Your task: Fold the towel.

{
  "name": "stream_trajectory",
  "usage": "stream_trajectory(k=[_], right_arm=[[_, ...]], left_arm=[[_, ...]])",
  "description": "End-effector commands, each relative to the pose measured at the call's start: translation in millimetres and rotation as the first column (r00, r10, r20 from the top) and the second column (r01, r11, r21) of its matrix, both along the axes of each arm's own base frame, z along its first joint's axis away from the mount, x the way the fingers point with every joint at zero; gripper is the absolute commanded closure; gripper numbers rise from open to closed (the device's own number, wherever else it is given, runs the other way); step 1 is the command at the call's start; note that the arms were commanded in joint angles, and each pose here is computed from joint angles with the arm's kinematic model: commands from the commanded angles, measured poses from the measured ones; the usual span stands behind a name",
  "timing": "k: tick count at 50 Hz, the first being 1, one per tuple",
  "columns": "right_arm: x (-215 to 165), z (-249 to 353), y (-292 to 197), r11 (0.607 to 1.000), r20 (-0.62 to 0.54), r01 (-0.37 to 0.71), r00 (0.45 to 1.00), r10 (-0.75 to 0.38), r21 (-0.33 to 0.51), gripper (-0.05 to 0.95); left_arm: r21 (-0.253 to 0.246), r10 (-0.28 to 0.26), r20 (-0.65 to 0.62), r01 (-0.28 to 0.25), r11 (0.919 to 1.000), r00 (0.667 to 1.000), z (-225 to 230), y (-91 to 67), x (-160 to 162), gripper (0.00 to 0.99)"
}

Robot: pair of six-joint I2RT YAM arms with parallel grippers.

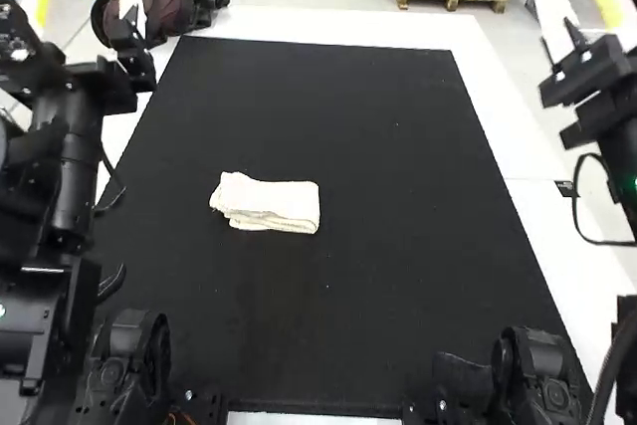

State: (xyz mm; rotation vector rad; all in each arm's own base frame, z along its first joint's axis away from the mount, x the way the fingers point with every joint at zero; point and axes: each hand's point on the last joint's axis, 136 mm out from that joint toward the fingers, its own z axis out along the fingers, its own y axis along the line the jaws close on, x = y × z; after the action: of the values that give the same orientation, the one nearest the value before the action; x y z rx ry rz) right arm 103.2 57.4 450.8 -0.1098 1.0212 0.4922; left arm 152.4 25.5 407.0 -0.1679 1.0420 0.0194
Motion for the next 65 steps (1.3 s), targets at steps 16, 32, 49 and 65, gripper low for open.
stream_trajectory(k=[16, 32, 49, 65], right_arm=[[81.5, -87.3, -77.3, 0.876, -0.083, 0.477, 0.872, -0.482, -0.075, -0.02], [116.2, -160.7, -90.5, 0.837, -0.125, 0.531, 0.829, -0.546, -0.132, -0.02], [139.3, -280.5, -102.7, 0.824, -0.467, 0.491, 0.679, -0.566, -0.284, -0.02], [139.8, -292.9, -98.8, 0.834, -0.499, 0.458, 0.668, -0.552, -0.308, -0.02]], left_arm=[[0.377, 0.191, -0.054, -0.157, 0.9128, 0.980, -63.4, -3.4, 43.5, 0.030], [0.325, 0.290, -0.060, -0.257, 0.9103, 0.955, -118.4, 17.4, 60.3, 0.028], [0.019, 0.142, -0.456, -0.150, 0.9885, 0.879, -220.7, 27.6, 86.3, 0.030], [-0.037, 0.113, -0.483, -0.150, 0.9880, 0.868, -230.3, 28.0, 86.4, 0.028]])
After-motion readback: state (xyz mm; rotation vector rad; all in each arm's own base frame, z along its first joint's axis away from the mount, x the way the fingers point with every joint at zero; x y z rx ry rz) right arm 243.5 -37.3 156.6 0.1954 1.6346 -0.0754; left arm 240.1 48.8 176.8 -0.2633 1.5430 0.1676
